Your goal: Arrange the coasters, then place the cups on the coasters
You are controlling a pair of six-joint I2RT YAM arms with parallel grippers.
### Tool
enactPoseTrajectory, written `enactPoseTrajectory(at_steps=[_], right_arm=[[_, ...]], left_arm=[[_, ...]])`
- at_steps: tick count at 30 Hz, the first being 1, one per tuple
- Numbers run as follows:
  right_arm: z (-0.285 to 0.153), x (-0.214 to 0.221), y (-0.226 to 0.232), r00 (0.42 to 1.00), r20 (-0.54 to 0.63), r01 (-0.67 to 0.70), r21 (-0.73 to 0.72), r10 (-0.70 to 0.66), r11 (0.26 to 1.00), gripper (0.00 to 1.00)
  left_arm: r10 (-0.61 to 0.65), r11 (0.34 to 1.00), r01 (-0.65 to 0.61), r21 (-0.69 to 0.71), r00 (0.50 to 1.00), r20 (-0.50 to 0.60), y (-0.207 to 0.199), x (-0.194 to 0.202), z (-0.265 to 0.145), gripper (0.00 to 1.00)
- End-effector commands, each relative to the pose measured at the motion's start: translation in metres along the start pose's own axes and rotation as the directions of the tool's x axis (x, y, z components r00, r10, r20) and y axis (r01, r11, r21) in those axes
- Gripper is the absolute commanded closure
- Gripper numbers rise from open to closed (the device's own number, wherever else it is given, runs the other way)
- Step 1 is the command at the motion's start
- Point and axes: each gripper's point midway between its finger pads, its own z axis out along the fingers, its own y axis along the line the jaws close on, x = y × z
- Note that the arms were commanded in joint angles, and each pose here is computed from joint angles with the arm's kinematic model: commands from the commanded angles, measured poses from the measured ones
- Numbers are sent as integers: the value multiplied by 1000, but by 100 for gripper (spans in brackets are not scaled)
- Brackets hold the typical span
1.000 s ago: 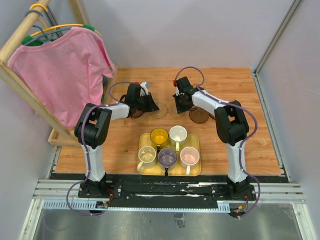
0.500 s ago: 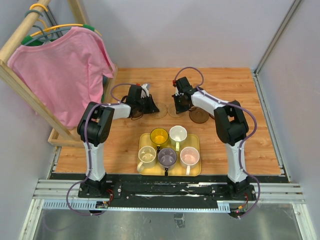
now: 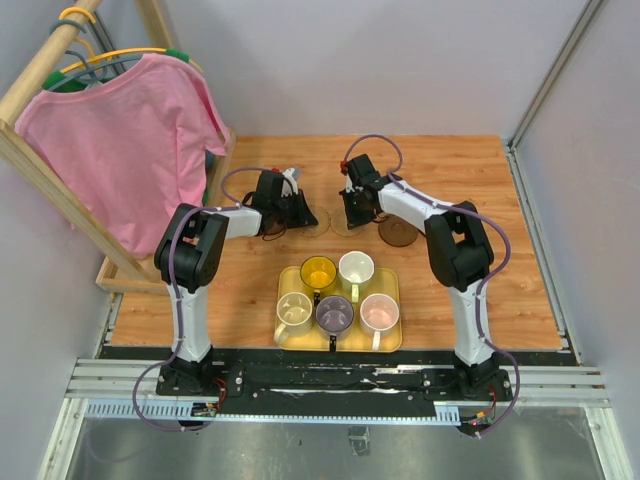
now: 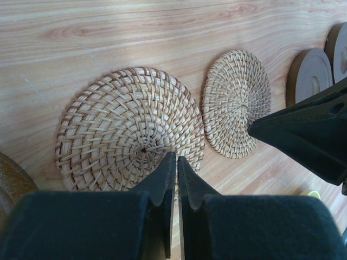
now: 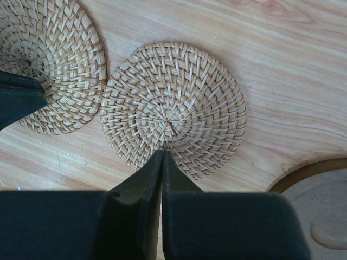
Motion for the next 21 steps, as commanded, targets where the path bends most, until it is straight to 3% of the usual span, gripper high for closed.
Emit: enactPoseTrajectory(at_steps=[1, 21], right_arm=[[12, 24, 0, 997, -81, 12, 36, -9, 999, 97], [4, 25, -24, 997, -70, -13, 151, 23, 988, 98]], left_arm=[[20, 1000, -20, 8, 1000, 19, -9, -6, -6, 92], [51, 999, -50, -20, 998, 41, -8, -16, -11, 92]])
